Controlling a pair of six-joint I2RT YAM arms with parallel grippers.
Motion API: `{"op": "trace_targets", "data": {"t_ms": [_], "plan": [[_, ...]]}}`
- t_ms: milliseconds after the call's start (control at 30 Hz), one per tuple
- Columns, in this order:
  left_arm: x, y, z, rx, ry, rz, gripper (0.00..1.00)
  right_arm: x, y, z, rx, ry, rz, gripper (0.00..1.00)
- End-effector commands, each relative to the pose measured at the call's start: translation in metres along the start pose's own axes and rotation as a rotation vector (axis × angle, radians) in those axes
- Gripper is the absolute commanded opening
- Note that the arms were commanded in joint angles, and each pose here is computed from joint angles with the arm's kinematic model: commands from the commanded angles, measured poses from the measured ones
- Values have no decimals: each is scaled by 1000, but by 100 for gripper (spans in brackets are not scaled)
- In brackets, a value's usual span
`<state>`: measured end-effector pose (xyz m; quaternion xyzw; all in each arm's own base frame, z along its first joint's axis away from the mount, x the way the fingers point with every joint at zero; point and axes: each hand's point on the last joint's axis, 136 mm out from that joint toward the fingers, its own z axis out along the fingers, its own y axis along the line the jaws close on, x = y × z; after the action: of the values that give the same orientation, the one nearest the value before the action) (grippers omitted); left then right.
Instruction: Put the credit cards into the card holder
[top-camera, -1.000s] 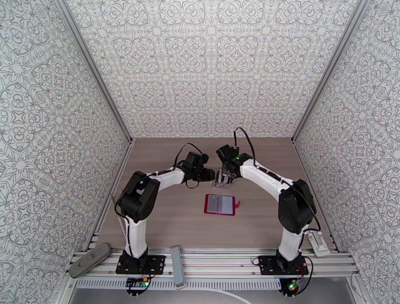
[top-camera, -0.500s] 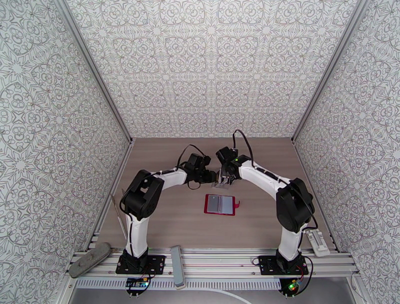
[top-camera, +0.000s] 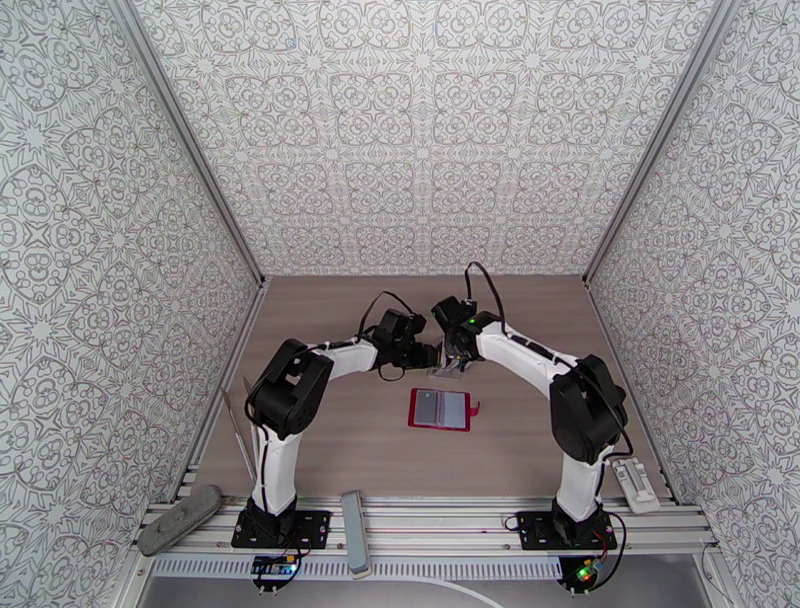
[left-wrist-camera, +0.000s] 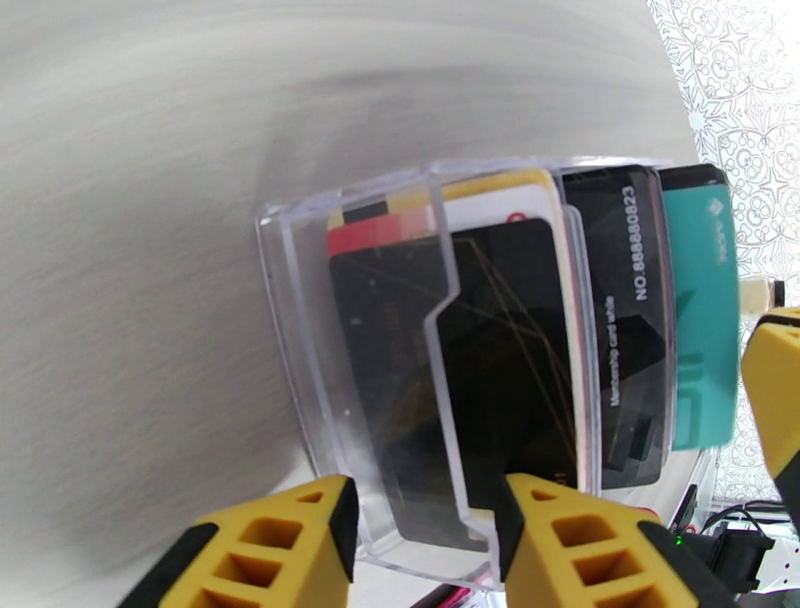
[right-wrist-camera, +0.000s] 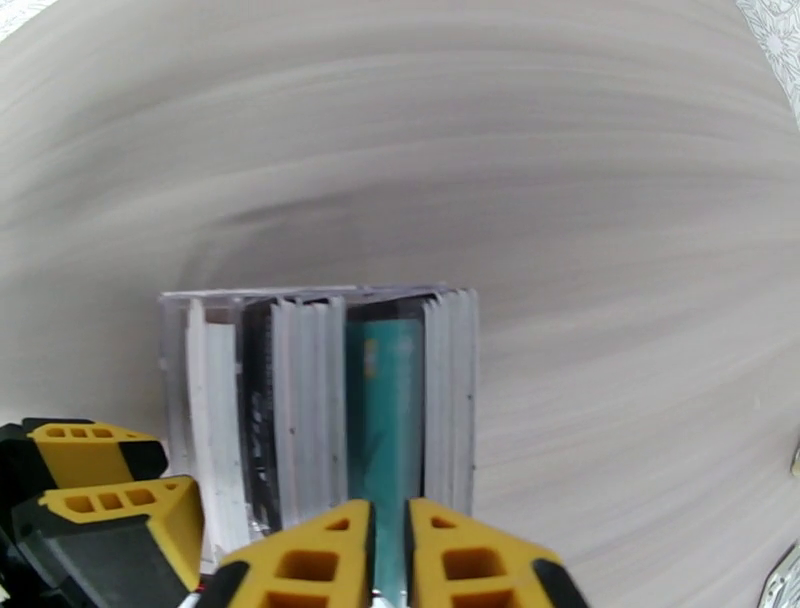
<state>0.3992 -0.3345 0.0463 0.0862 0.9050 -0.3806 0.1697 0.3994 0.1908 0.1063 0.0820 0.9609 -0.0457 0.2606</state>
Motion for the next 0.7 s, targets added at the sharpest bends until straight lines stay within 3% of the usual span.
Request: {"op": "trace_targets", "data": {"t_ms": [0, 267, 467, 667], "plan": [[9, 2, 9, 9, 31, -16, 43, -6, -6, 0, 47, -7, -14, 20], [10, 5, 9, 6, 37, -28, 42, -18, -8, 1, 60, -13, -20, 22], [12, 8, 11, 4, 44, -36, 42, -24, -10, 12, 72, 11, -34, 32], [13, 8, 12, 6, 47, -37, 42, -27, -12, 22, 85, 27, -39, 34]]}}
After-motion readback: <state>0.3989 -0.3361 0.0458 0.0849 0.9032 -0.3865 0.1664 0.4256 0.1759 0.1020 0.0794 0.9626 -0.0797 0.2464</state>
